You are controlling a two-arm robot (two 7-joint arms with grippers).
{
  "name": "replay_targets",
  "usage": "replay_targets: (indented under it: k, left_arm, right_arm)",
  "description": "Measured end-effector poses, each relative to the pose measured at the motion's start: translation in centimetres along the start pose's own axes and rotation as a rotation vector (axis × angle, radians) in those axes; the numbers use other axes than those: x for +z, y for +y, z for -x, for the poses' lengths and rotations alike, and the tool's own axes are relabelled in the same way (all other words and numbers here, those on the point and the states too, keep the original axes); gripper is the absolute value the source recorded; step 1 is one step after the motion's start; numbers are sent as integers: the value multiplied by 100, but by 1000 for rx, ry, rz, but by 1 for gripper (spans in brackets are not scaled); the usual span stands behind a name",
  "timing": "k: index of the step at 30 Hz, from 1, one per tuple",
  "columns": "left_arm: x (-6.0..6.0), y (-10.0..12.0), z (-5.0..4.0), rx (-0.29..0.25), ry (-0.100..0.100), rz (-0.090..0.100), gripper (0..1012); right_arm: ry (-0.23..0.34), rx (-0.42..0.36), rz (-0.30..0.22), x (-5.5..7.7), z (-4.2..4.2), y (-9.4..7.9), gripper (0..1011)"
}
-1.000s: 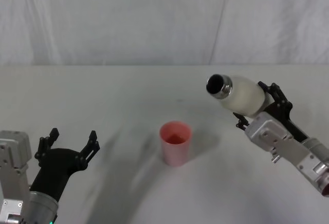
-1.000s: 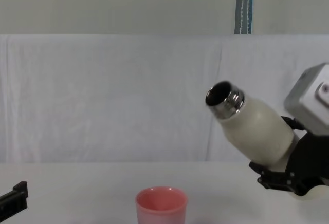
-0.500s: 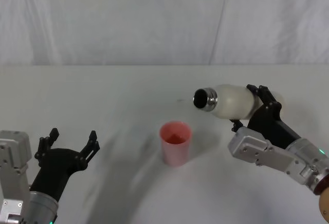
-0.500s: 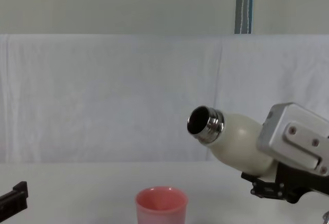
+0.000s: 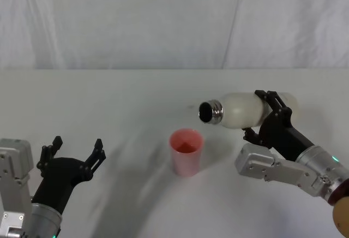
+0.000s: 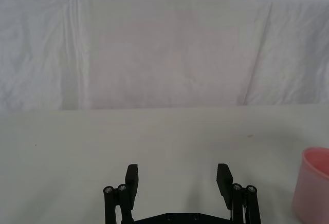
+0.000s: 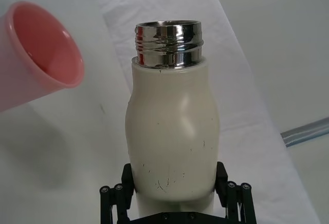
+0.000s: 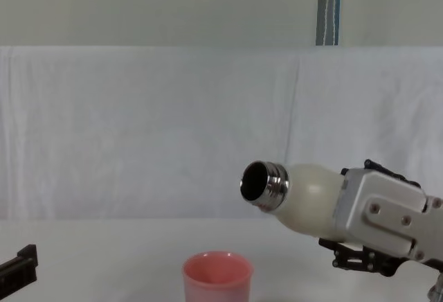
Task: Grasp the thermos with one hand and pour water into the cup lid.
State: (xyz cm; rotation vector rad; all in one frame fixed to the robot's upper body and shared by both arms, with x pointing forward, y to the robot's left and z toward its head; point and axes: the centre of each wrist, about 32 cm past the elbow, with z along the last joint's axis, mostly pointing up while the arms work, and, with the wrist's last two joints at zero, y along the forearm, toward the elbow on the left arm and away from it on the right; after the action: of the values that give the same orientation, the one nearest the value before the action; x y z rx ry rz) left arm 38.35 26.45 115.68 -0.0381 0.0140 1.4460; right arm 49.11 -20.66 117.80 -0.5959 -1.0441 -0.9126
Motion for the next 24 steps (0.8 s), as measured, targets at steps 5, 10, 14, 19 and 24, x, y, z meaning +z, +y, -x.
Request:
replay_targets:
  k: [5,10,14,19,24]
  left_arm:
    - [0,0,0,0,0,0,1001]
    - [0,0,0,0,0,0,1001]
    - [0,0,0,0,0,0,1001]
    - [0,0,0,0,0,0,1001]
    - [0,0,0,0,0,0,1001]
  right_arm:
    - [-39,5,-8,-13,5,28,952]
    - [-62,11,-14,-13,8,53,952]
    - [-79,12,-17,-12,12,74,951]
    - [-104,5,-19,-7,20,91,952]
    - [-137,-2,-17,-6,30,108,952]
